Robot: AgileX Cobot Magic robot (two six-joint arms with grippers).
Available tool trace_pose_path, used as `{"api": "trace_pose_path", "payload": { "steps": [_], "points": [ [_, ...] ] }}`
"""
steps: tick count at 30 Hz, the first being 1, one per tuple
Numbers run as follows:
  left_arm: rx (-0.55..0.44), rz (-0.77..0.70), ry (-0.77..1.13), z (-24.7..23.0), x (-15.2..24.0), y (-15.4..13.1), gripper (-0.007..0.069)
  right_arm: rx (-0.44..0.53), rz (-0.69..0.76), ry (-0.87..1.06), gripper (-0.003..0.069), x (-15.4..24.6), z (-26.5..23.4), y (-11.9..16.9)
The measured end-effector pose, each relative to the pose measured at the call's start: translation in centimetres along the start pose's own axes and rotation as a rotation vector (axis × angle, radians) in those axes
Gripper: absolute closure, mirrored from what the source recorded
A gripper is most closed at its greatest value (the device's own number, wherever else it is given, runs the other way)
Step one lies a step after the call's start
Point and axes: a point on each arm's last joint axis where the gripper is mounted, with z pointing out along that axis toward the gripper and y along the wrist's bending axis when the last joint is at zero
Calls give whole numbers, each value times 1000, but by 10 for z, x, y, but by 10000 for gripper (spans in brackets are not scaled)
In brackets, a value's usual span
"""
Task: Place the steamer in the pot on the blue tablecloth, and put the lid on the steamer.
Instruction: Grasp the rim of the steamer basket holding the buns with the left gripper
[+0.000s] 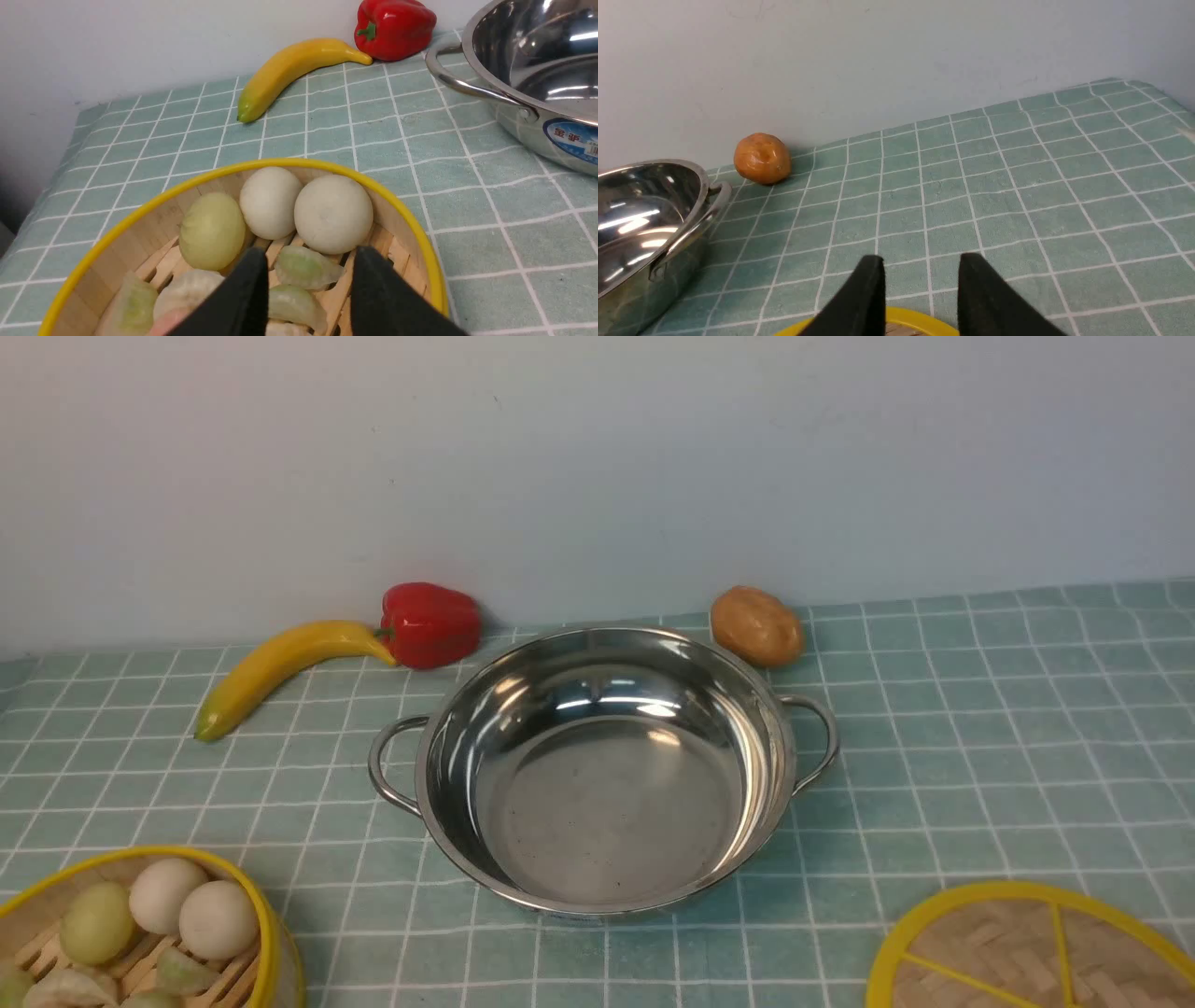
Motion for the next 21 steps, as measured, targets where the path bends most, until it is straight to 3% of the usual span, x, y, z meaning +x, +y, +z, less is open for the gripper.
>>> {"api": "trace_pose_path", "payload": {
  "steps": [21],
  "points": [
    [0, 0, 0, 0, 0, 0, 382, 0, -23, 0, 419, 0, 0, 0]
  ]
}}
